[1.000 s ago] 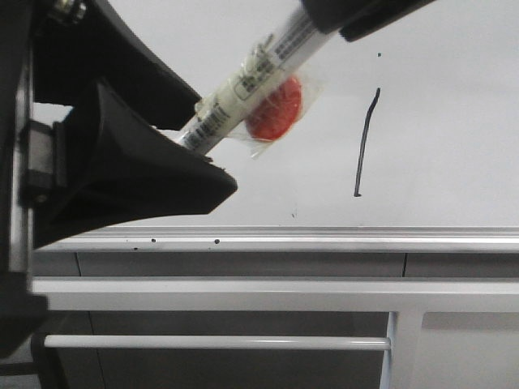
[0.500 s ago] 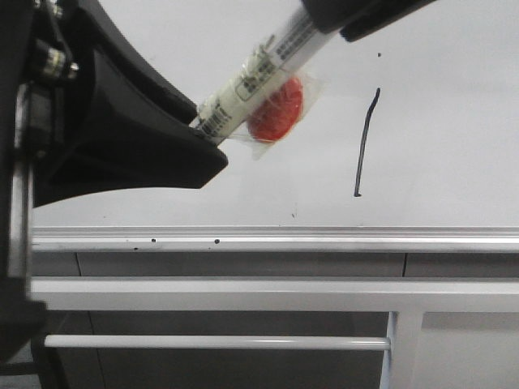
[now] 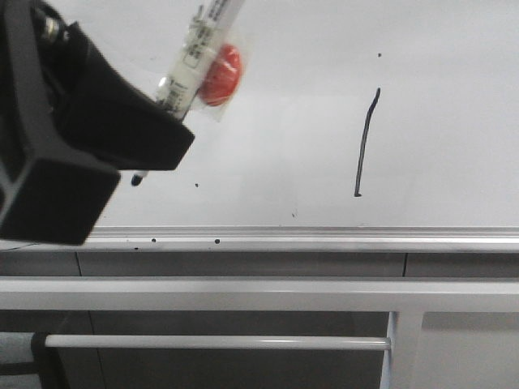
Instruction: Write number 1 on whiteboard
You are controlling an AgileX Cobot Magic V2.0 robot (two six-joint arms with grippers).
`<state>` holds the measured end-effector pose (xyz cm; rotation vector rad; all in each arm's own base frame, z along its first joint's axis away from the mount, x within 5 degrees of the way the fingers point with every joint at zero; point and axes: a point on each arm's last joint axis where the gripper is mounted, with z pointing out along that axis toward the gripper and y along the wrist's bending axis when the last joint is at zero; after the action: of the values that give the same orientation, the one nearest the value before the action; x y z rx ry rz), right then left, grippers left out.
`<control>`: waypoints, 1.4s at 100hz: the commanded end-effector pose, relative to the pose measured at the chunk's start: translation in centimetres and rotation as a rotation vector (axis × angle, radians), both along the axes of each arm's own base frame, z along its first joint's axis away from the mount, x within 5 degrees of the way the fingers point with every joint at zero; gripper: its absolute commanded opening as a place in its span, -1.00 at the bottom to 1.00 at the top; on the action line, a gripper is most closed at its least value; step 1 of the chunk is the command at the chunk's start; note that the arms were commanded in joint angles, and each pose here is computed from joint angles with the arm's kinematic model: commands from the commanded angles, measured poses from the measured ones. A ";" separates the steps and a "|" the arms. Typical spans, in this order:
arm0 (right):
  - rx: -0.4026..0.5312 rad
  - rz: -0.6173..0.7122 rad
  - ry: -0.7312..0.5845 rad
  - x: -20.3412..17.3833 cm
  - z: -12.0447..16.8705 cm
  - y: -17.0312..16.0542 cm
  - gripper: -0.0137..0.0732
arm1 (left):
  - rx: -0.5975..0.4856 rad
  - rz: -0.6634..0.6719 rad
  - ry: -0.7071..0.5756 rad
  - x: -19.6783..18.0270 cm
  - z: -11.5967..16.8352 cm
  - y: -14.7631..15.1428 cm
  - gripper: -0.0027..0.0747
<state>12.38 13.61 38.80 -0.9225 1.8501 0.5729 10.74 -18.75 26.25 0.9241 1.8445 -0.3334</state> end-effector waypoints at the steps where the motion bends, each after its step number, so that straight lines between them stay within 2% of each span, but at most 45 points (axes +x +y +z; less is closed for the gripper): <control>1: 0.035 -0.017 -0.140 -0.8 2.4 -1.4 -0.25 | -0.114 0.053 0.001 0.1 0.8 0.2 -0.98; 5: 0.022 -0.018 -0.162 -1.3 2.6 -2.0 -0.54 | -0.140 0.071 0.011 0.2 0.6 0.4 -0.98; 8: 0.011 -0.021 -0.178 -1.6 2.8 -2.4 -0.84 | -0.161 0.096 0.029 0.2 0.3 0.5 -0.98; 9: 0.012 -0.023 -0.179 -1.7 2.8 -2.5 -0.85 | -0.163 0.097 0.032 0.2 0.3 0.5 -0.98; 24: 0.013 -0.041 -0.267 -3.4 3.6 -4.5 -0.80 | -0.202 0.190 0.031 -0.4 -0.6 1.1 -0.98; 37: 0.006 -0.058 -0.325 -4.5 3.4 -5.9 -0.80 | -0.342 0.306 0.022 -1.4 -0.8 1.7 -0.98; 48: -0.003 -0.080 -0.388 -5.1 2.1 -6.9 -0.80 | -0.438 0.363 -0.018 -2.4 -1.0 2.0 -0.98; 75: 0.169 -0.124 -0.588 -6.6 -1.5 -8.5 -0.80 | -0.494 0.430 -0.035 -2.9 -2.8 0.8 -0.98; 83: 0.163 -0.143 -0.587 -6.8 -2.8 -8.9 -0.80 | -0.515 0.440 -0.077 -2.8 -3.2 0.3 -0.98; 91: 0.130 -0.171 -0.562 -6.7 -3.7 -9.1 -0.80 | -0.508 0.379 -0.157 -2.8 -3.3 -0.5 -0.98; 106: 0.071 -0.229 -0.521 -6.2 -4.8 -9.4 -0.80 | -0.523 0.397 -0.118 -2.9 -4.5 -1.2 -0.98; 140: 0.043 -0.238 -0.496 -5.9 -6.2 -9.3 -0.80 | -0.510 0.453 -0.113 -1.9 -5.6 -1.2 -0.98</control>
<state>6.43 4.35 31.43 -0.7593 1.5447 0.2132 8.27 -19.93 19.09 0.2369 1.8129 -0.4027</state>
